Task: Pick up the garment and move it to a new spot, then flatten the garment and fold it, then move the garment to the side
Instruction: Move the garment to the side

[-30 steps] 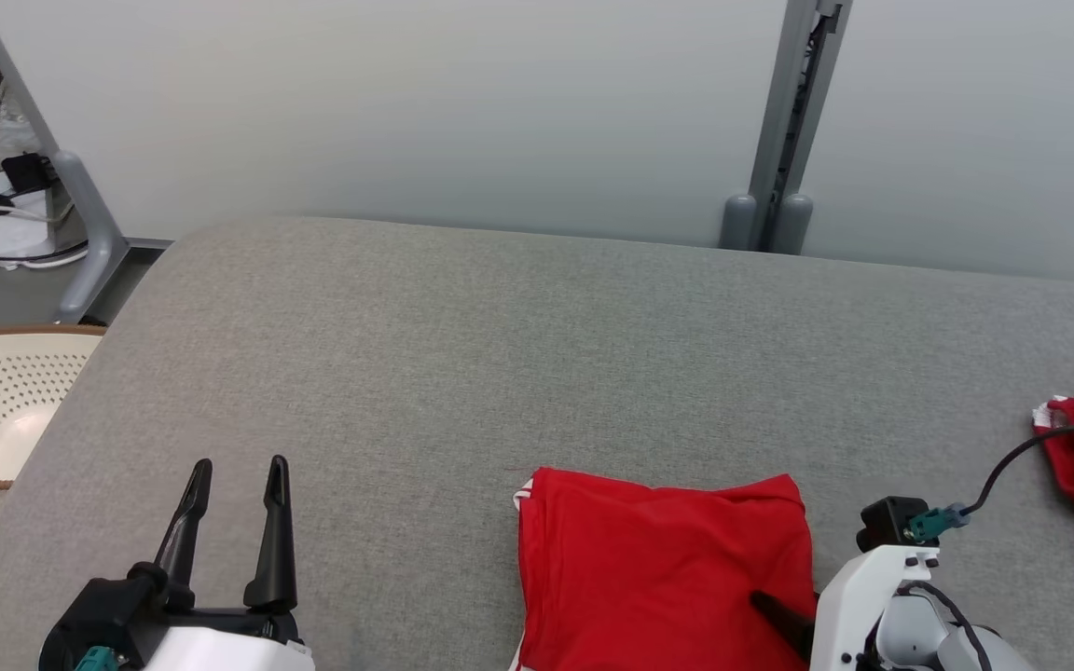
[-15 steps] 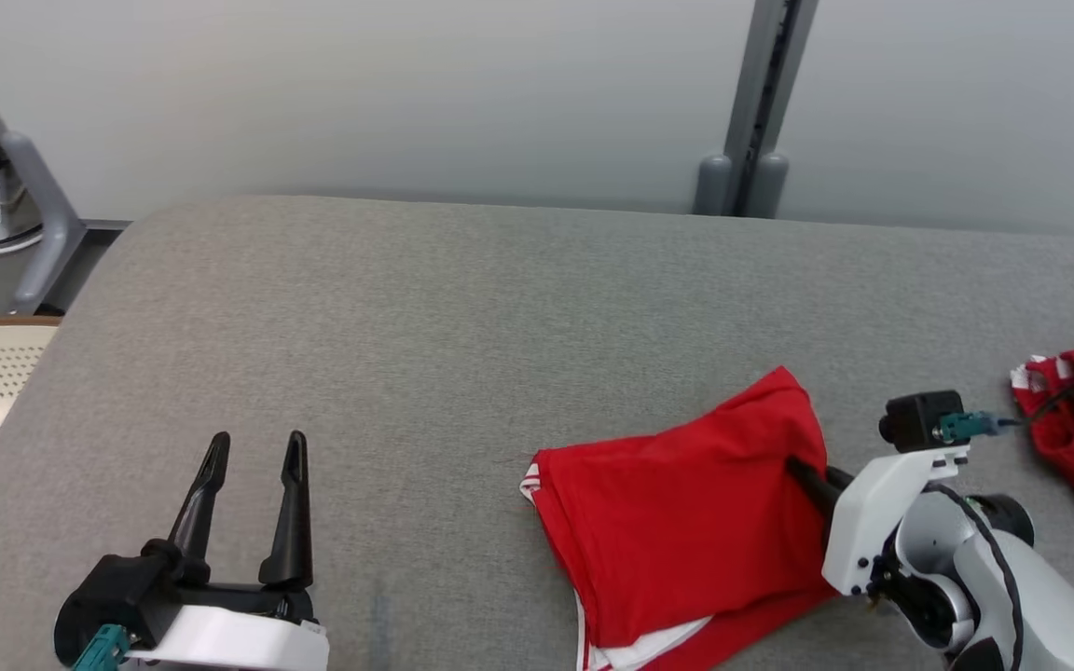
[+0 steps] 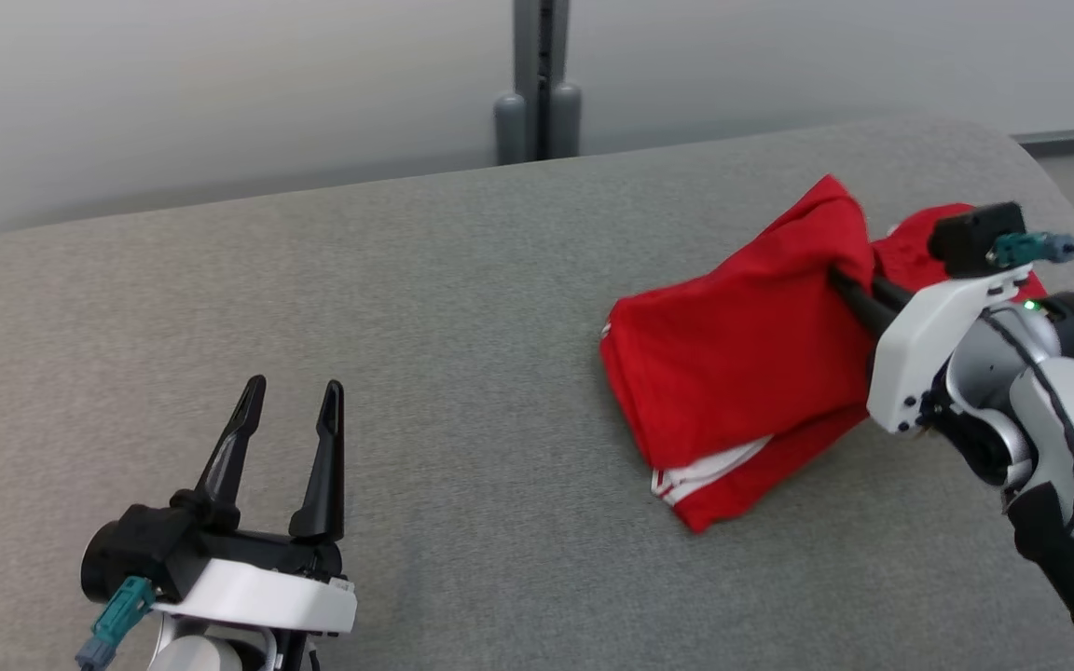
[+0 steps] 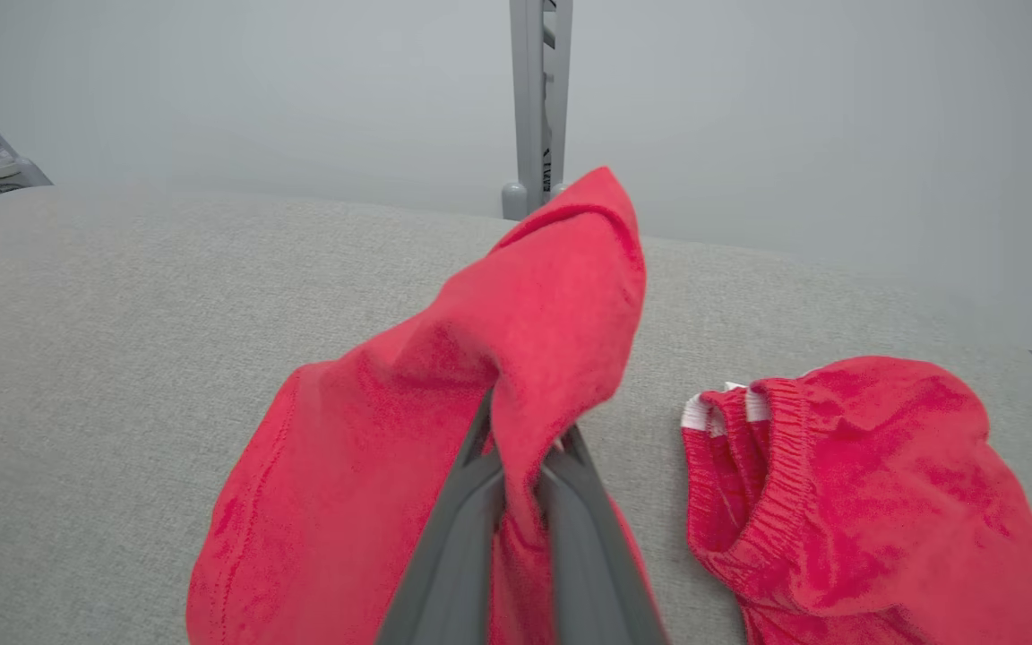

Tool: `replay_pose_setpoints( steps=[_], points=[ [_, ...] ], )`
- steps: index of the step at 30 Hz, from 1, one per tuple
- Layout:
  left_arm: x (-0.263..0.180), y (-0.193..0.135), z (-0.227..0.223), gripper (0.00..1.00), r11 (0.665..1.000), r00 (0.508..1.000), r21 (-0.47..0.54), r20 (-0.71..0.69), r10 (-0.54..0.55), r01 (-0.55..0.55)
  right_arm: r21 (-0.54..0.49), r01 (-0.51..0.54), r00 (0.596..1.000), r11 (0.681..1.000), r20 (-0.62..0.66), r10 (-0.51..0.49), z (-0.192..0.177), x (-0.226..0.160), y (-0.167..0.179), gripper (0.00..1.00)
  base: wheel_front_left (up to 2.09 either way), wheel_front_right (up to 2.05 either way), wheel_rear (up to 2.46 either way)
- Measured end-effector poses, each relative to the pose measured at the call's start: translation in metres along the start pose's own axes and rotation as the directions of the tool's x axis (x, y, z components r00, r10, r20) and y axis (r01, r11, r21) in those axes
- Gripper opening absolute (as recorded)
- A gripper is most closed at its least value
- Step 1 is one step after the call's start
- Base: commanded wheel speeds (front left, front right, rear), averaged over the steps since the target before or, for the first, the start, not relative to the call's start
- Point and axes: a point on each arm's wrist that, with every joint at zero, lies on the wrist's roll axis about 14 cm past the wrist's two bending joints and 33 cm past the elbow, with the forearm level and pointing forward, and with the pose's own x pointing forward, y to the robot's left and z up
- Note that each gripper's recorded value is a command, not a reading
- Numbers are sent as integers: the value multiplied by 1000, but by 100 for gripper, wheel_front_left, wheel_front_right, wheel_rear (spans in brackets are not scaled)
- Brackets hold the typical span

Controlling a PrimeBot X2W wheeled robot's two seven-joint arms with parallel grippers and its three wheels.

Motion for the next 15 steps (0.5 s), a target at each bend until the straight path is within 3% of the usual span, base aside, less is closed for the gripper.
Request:
replay_pose_setpoints(
  steps=[8, 15],
  points=[
    [41, -34, -33, 100, 990, 988, -20, -59, -142, 141, 2, 176, 984, 984, 39, -176, 18, -15, -78, 0, 0, 0, 0],
    [57, -46, -71, 100, 977, 968, -49, -132, -213, 208, -58, 339, 940, 939, -25, -341, 2, -23, -147, 0, 0, 0, 0]
  ],
)
